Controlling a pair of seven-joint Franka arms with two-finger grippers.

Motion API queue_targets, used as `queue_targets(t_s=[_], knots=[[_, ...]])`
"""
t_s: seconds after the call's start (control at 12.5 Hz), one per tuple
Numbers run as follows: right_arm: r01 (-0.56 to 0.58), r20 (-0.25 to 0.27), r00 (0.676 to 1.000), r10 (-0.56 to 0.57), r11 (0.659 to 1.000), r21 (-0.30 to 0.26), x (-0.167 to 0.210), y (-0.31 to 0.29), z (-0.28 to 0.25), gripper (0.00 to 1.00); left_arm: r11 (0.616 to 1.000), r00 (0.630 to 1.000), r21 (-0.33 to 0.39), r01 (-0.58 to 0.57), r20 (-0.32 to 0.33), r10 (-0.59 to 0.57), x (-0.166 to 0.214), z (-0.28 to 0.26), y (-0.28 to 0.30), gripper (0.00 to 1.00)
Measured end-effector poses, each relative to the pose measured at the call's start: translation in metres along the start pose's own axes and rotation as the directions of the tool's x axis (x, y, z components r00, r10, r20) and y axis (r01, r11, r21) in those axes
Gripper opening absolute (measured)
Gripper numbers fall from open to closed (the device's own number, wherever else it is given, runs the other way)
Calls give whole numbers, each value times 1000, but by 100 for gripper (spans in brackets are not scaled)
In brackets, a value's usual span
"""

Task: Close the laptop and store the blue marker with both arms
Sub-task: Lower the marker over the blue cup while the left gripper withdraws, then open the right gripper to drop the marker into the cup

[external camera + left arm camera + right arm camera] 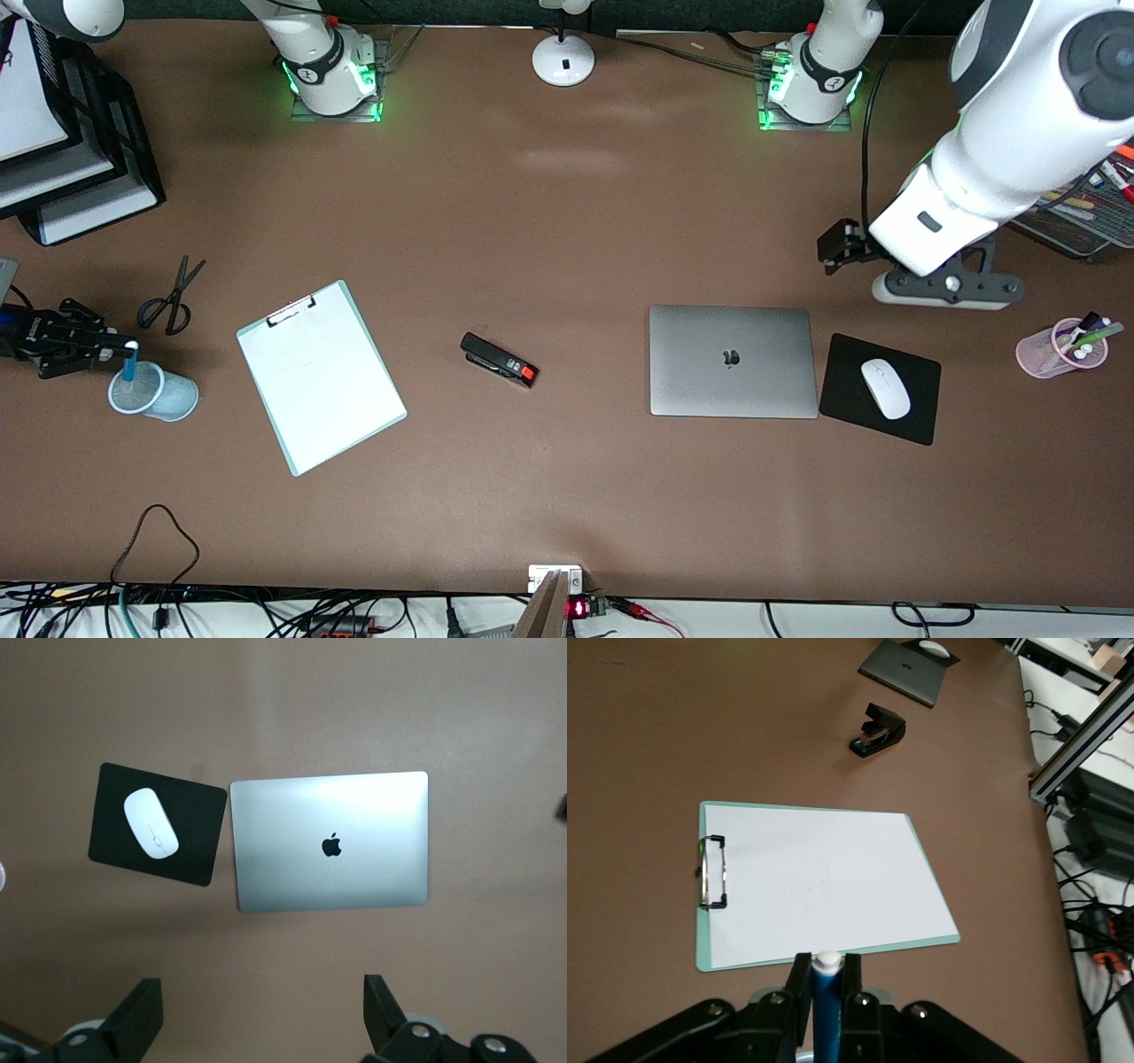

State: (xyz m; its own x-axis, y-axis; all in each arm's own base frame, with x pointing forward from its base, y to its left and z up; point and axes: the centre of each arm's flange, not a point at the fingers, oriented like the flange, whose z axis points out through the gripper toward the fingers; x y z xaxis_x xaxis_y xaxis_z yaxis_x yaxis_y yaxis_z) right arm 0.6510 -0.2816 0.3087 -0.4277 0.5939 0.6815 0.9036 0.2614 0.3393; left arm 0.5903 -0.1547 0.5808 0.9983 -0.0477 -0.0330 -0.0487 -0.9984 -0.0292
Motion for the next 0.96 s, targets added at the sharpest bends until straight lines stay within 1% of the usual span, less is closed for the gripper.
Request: queue_targets(t_s=[0.16,0.32,0.48,0.72,0.96], knots=[[13,-11,1000,-13,1000,-16,-4,2,4,17,1000,1000,7,1,1,-1,-7,-9,-1,100],[10,-17,1000,-10,1000,-13,-15,-1,12,17,1000,1000,16,3,29,-3,-12,-9,-3,100],[-2,-24,1000,2,1000,-10,-27,-7,19,17,1000,999,25,15,35,-16,-20,-19,-9,100],[-25,-34,999,25,1000,-8,-41,-17,27,17,999,999,41,32,27,-33,-38,-44,-22,100],[-49,-15,999,49,999,-20,-54,-28,23,18,999,1000,46,-15,10,15,-50,-61,-32,100]])
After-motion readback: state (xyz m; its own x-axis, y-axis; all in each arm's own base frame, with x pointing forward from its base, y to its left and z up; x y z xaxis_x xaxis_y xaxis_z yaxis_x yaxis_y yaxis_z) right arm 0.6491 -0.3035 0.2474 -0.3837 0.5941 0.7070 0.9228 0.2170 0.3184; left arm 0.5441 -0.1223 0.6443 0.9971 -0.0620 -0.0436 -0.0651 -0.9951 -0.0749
